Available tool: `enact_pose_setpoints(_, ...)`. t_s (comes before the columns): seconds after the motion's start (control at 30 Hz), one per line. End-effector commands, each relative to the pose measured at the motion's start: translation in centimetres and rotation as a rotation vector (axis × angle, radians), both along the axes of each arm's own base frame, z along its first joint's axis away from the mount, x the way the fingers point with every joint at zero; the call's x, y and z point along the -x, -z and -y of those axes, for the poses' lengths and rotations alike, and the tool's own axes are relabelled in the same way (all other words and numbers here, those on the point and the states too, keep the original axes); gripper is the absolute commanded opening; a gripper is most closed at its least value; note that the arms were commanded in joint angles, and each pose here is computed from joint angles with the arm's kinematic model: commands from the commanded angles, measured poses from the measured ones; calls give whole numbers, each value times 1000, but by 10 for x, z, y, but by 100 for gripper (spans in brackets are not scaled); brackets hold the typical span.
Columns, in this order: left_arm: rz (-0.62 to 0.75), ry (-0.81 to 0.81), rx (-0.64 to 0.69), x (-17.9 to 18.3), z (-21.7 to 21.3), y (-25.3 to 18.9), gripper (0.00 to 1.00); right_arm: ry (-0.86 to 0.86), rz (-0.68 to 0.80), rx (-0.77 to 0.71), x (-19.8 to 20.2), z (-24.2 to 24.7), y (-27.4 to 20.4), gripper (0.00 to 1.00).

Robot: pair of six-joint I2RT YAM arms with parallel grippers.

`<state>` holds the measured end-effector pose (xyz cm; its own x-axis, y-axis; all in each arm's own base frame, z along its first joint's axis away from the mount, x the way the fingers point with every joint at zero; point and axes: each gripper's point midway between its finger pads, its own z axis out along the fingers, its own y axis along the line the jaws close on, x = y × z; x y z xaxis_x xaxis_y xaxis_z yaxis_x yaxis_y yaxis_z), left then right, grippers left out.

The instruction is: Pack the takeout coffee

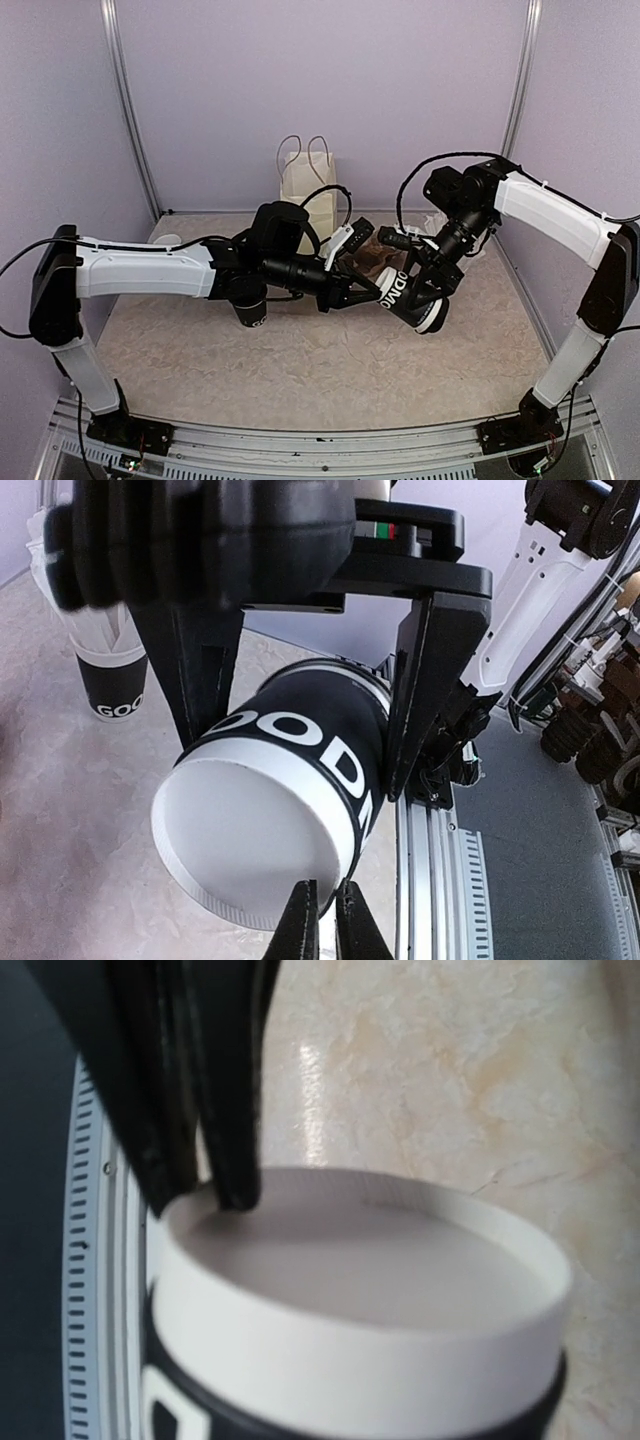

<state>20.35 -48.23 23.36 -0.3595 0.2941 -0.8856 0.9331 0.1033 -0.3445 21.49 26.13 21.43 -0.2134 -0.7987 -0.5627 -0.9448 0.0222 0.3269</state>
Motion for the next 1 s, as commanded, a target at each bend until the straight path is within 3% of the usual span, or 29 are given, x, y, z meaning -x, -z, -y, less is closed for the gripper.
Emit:
enact_pose_setpoints(0.0, -6, 11, 34, 0, 1, -10, 0, -9, 91, -97, -14, -22, -29, 81)
enact_pose_setpoints(0.1, -37, -38, 90, -8, -12, -23, 0, 50, 158, -124, -33, -19, -54, 98)
enact_pose_setpoints(0.23, -48, -137, 215, -19, -38, -59, 0, 169, 220, -266, -66, -8, -111, 100)
enact_pose_setpoints(0.37, -81, -243, 348, -31, -64, -80, 0, 284, 188, -377, -85, 2, -141, 100)
enact_pose_setpoints(0.57, -106, -300, 481, -35, -83, -105, 0, 388, -35, -491, -94, 3, -146, 100)
enact_pose_setpoints(0.97, -108, -283, 523, -33, -84, -120, 0, 354, -373, -565, -79, -8, -124, 100)
